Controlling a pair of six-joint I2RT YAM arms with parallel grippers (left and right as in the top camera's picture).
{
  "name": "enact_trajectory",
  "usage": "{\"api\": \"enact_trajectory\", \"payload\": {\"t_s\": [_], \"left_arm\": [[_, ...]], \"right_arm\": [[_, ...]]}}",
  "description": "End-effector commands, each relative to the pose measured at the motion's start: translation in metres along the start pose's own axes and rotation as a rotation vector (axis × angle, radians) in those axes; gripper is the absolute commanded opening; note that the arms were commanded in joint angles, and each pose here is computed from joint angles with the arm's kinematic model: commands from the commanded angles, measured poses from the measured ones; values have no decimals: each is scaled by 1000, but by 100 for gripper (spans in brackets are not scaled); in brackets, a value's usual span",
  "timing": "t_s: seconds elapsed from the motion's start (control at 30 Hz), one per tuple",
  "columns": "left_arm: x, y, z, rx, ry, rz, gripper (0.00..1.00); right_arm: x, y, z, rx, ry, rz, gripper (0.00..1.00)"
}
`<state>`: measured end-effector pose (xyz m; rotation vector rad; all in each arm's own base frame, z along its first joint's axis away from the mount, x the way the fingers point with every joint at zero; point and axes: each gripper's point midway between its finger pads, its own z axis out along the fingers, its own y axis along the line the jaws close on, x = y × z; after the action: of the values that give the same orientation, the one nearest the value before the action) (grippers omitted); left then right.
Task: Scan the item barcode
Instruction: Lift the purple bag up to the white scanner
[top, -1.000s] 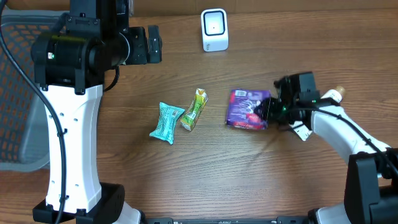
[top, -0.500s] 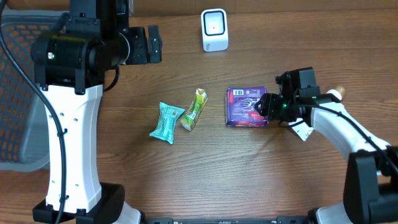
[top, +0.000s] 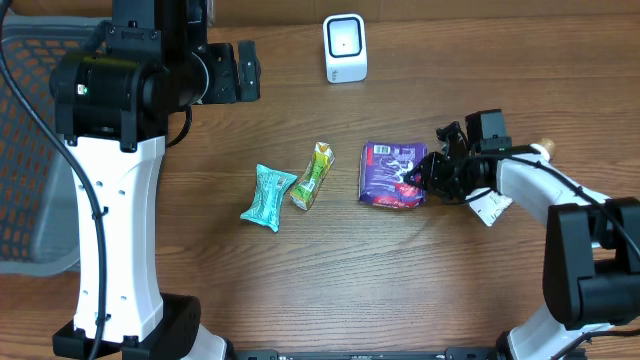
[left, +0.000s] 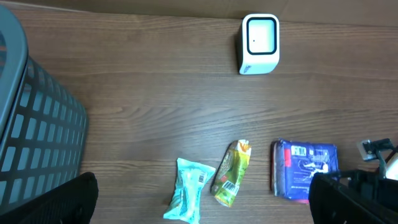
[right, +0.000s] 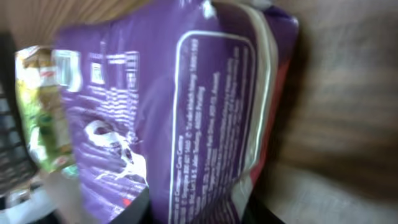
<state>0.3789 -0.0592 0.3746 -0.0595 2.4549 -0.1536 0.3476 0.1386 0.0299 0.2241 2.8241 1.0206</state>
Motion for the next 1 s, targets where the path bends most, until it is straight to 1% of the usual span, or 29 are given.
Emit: {"api": "enact_trajectory", "payload": {"t_s": [0.0,0.03,0.17,0.27,0.33,0.37,0.47,0.5,0.6,0.7,0.83,0.87,0.9,0.97], "left_arm": [[1,0,4,0,10,-6,99],[1,0,4,0,10,-6,100],[1,0,4,-1,10,-6,100],[1,0,4,-1,10,-6,100],[1,0,4,-1,10,-6,99],[1,0,4,-1,10,-6,100],[1,0,4,-1,10,-6,100],[1,0,4,-1,10,-6,99],[1,0,4,-1,10,-6,100],[1,0,4,-1,9,-6,100],[1,0,4,-1,10,-6,100],[1,0,4,-1,9,-6,100],[1,0,4,-1,10,-6,100],[1,0,4,-1,9,-6,100]], "right_arm": [[-15,40,-24,-116,2,-71,25],[-20,60,-41,-148,1,-111,25],[-34,102,-83,-169,-42,-194,24],[-46,129,-112,-177,-91,-250,23],[-57,141,-130,-150,-135,-277,21],[-69,153,-149,-95,-198,-309,21],[-86,177,-181,-8,-311,-375,20],[-94,182,-193,53,-368,-394,20],[-117,189,-230,238,-545,-421,15],[-132,203,-263,338,-699,-445,12],[-150,214,-287,496,-867,-490,8],[-156,217,-291,550,-912,-506,5],[-160,220,-293,595,-944,-524,4],[-169,228,-287,682,-978,-584,4]]}}
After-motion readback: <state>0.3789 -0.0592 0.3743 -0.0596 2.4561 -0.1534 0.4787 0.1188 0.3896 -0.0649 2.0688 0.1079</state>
